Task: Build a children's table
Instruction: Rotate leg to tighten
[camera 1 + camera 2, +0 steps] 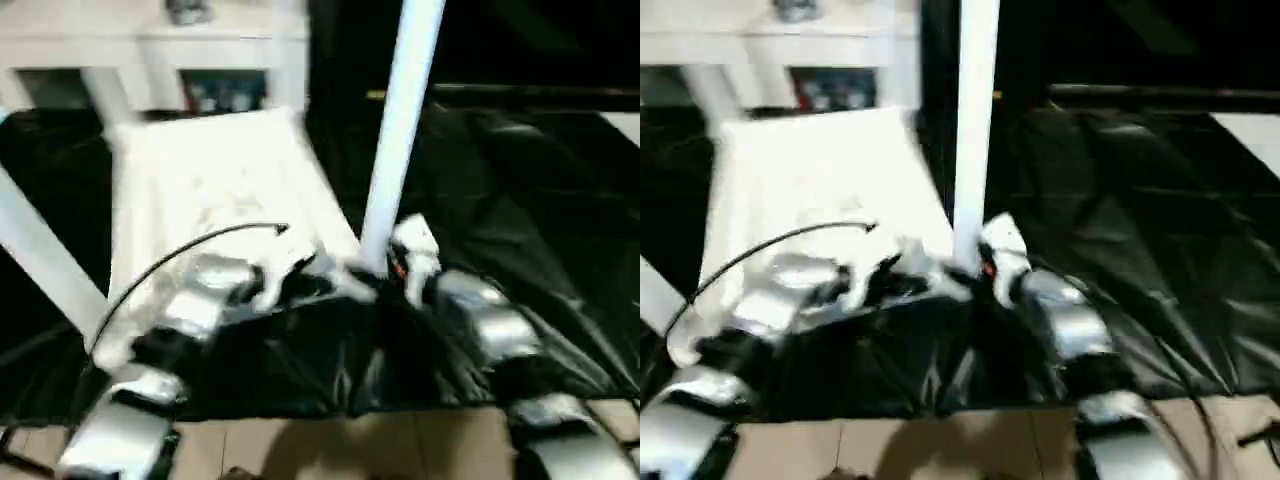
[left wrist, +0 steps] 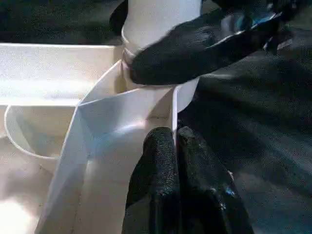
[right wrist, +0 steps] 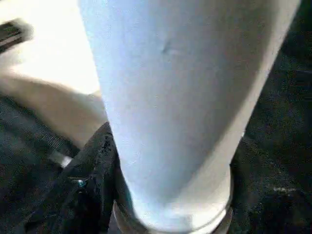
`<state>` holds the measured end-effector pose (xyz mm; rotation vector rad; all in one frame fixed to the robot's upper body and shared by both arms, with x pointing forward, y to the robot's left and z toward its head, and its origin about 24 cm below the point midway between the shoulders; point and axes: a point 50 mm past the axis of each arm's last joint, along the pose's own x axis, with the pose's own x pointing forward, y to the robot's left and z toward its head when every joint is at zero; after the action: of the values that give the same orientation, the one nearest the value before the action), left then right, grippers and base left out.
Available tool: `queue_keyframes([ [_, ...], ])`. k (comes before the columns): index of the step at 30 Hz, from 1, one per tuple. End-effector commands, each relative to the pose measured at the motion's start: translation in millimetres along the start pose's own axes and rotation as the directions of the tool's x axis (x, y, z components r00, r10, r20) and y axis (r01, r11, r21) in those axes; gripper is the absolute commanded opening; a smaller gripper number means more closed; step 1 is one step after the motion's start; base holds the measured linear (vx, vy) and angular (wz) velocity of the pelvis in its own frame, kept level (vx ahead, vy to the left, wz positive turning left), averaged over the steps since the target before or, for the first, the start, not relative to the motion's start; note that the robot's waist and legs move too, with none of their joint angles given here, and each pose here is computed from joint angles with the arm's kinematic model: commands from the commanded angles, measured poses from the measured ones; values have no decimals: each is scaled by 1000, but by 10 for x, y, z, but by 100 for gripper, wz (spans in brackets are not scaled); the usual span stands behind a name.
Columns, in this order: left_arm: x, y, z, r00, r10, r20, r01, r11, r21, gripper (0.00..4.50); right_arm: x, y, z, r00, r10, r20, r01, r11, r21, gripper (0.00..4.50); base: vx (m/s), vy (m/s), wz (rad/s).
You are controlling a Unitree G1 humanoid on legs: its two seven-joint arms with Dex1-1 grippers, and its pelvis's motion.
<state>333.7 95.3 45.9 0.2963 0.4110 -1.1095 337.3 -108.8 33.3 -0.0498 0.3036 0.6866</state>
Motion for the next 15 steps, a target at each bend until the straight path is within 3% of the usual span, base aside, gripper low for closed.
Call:
queue_keyframes([
  [1,250,-165,227,997,-50,53,48,998,35,0,160,254,-196,993,17,-119,-16,1000,8,268,0,0,0],
  [4,311,-212,266,997,-46,58,43,998,42,0,226,371,-111,994,89,-60,-89,996,2,268,0,0,0],
  [5,315,-220,271,997,-51,58,48,998,48,0,231,379,-87,994,104,-45,-104,995,5,324,0,0,0],
  [9,274,-226,252,994,-88,61,84,994,76,0,180,319,-45,989,143,-24,-143,990,7,356,0,0,0],
  [14,165,-255,188,979,-195,60,187,975,118,0,57,226,-20,973,229,-32,-232,968,-101,378,0,0,0],
  [15,116,-241,166,975,-215,54,208,971,121,0,-19,199,-17,954,296,-43,-299,945,-137,378,0,0,0],
])
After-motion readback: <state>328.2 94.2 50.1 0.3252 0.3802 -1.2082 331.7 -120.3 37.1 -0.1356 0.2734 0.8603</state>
